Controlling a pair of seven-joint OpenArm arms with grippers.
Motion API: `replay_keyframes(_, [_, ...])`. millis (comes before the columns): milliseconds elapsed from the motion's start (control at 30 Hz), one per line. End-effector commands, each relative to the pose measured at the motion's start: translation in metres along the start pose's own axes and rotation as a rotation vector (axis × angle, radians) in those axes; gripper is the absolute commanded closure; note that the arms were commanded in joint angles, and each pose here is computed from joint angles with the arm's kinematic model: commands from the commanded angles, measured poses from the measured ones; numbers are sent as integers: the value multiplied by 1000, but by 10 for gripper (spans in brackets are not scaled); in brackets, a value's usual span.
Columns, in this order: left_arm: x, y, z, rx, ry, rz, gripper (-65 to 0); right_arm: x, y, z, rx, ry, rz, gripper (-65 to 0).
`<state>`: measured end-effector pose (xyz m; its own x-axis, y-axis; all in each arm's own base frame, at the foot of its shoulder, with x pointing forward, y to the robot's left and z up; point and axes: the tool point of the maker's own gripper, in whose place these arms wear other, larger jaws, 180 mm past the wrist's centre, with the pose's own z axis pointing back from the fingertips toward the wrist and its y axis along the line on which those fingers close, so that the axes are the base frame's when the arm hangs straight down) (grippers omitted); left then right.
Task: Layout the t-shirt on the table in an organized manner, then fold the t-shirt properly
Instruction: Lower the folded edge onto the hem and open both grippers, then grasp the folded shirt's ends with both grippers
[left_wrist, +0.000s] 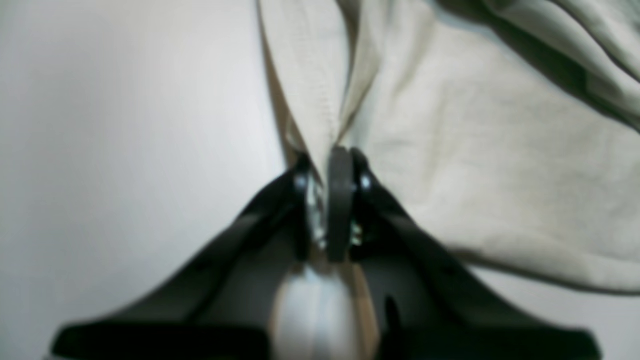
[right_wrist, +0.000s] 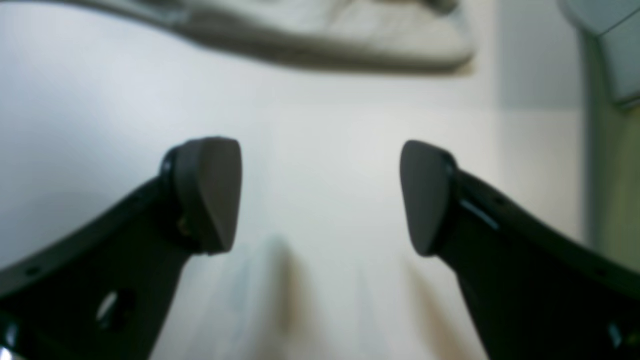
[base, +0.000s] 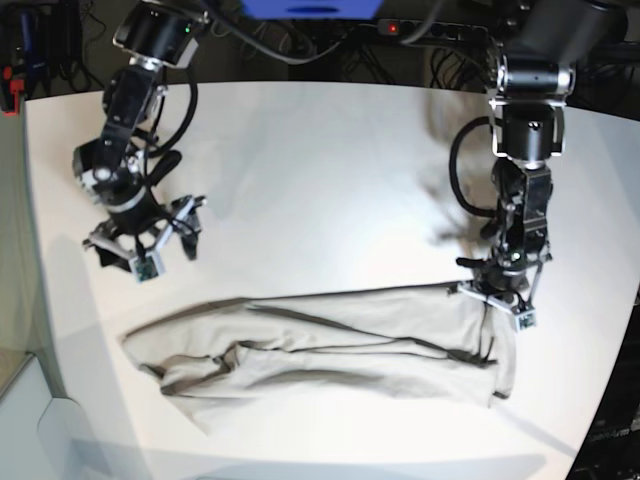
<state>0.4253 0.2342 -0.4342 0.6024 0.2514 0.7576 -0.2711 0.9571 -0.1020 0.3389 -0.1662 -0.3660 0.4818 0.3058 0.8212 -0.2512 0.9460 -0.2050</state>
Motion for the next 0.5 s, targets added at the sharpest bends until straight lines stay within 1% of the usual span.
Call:
replay_keyframes(0, [-9, -2, 3, -13, 69, -2, -12, 22, -6, 2, -14, -85, -20, -465])
replay_keyframes(33, [-8, -4, 6, -21, 76, -6, -16, 21, -4, 3, -7, -91, -34, -465])
replay_keyframes(100, [-2, -11, 15, -42, 68, -16, 0, 21, -3, 3, -2, -93, -42, -465])
replay_keyframes(200, [15, -26, 40, -86, 41, -36, -2, 20, -3, 3, -1, -92, -43, -465])
replay_keyframes(300, [30, -44, 78, -144, 33, -62, -2, 22, -3, 3, -2, -96, -43, -465])
replay_keyframes(400, [40, -47, 118, -172, 19, -43, -2, 24, -3, 2, -1, -102, -41, -465])
replay_keyframes(467, [57, -42, 146, -176, -37, -13, -2, 24, -4, 2, -2, -101, -43, -465])
